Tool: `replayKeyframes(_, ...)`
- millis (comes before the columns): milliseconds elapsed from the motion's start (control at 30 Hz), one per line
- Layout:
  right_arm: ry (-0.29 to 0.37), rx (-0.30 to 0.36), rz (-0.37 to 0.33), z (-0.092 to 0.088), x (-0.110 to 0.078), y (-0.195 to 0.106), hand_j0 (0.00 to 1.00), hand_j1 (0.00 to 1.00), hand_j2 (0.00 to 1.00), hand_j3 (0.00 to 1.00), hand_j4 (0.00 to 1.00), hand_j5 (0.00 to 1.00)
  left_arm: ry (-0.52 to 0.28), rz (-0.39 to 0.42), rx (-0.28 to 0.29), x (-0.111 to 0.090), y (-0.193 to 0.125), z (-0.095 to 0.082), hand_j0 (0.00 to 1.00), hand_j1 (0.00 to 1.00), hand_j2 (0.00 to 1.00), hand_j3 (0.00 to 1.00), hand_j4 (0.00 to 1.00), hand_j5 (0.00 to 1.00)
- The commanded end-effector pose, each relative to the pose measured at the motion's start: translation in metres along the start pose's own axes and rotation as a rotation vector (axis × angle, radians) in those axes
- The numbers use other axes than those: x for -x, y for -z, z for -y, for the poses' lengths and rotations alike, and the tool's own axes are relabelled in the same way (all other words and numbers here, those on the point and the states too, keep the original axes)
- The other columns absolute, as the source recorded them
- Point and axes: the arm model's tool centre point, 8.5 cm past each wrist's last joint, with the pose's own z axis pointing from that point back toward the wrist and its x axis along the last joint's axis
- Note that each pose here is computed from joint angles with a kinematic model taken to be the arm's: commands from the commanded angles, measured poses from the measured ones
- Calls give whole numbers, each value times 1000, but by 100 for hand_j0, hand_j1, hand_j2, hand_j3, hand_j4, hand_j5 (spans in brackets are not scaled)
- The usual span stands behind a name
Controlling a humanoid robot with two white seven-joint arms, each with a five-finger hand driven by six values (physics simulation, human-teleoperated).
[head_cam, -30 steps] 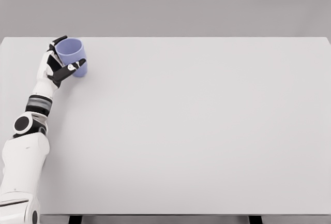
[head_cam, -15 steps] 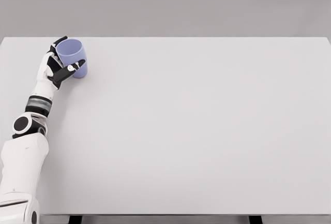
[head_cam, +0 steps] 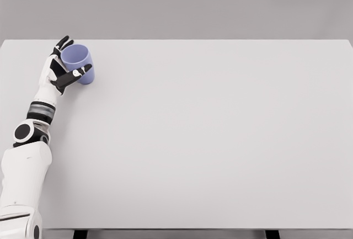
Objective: Flip the cup with left arm and place it on the table
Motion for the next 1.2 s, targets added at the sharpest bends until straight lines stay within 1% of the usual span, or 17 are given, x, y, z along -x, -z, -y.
replayKeyframes(0, 0, 0, 0, 0, 0, 0, 100, 100, 100, 100, 100, 100, -2, 4, -2, -1, 0, -1, 98, 98, 98, 98, 98, 98)
replayKeyframes(167, 1, 0, 0, 0, 0, 0, 100, 100, 100, 100, 100, 100, -2, 7, -2, -1, 0, -1, 99, 99, 99, 99, 99, 99)
replayKeyframes(233, 0, 0, 0, 0, 0, 0, 100, 100, 100, 100, 100, 100, 1, 21, 3, -6, 2, 1, 100, 100, 100, 100, 100, 100)
replayKeyframes(333, 1, 0, 0, 0, 0, 0, 100, 100, 100, 100, 100, 100, 1, 23, 3, -6, 1, 1, 100, 100, 100, 100, 100, 100)
replayKeyframes(633, 0, 0, 0, 0, 0, 0, 100, 100, 100, 100, 100, 100, 11, 31, 2, -8, 0, -2, 100, 100, 100, 100, 100, 100)
replayKeyframes(700, 0, 0, 0, 0, 0, 0, 100, 100, 100, 100, 100, 100, 7, 34, -8, -9, -1, -5, 100, 100, 100, 100, 100, 100)
replayKeyframes(867, 0, 0, 0, 0, 0, 0, 100, 100, 100, 100, 100, 100, 10, 38, -11, -10, -2, -7, 100, 100, 100, 100, 100, 100)
replayKeyframes(933, 0, 0, 0, 0, 0, 0, 100, 100, 100, 100, 100, 100, 19, 55, -9, -17, -1, -9, 100, 100, 100, 100, 100, 100)
replayKeyframes(967, 0, 0, 0, 0, 0, 0, 100, 100, 100, 100, 100, 100, 19, 55, -14, -16, -5, -11, 100, 100, 100, 100, 100, 100)
replayKeyframes(1000, 0, 0, -1, 0, 0, 0, 100, 100, 100, 100, 100, 100, 23, 64, -12, -19, -5, -11, 100, 100, 100, 100, 100, 100)
replayKeyframes(1033, 0, 0, 0, 0, 0, 0, 100, 100, 100, 100, 100, 100, 23, 62, -14, -18, -7, -12, 100, 100, 100, 100, 100, 100)
replayKeyframes(1167, 0, 0, 0, 0, 0, 0, 100, 100, 100, 100, 100, 100, 26, 80, -19, -22, -8, -14, 100, 100, 100, 100, 100, 100)
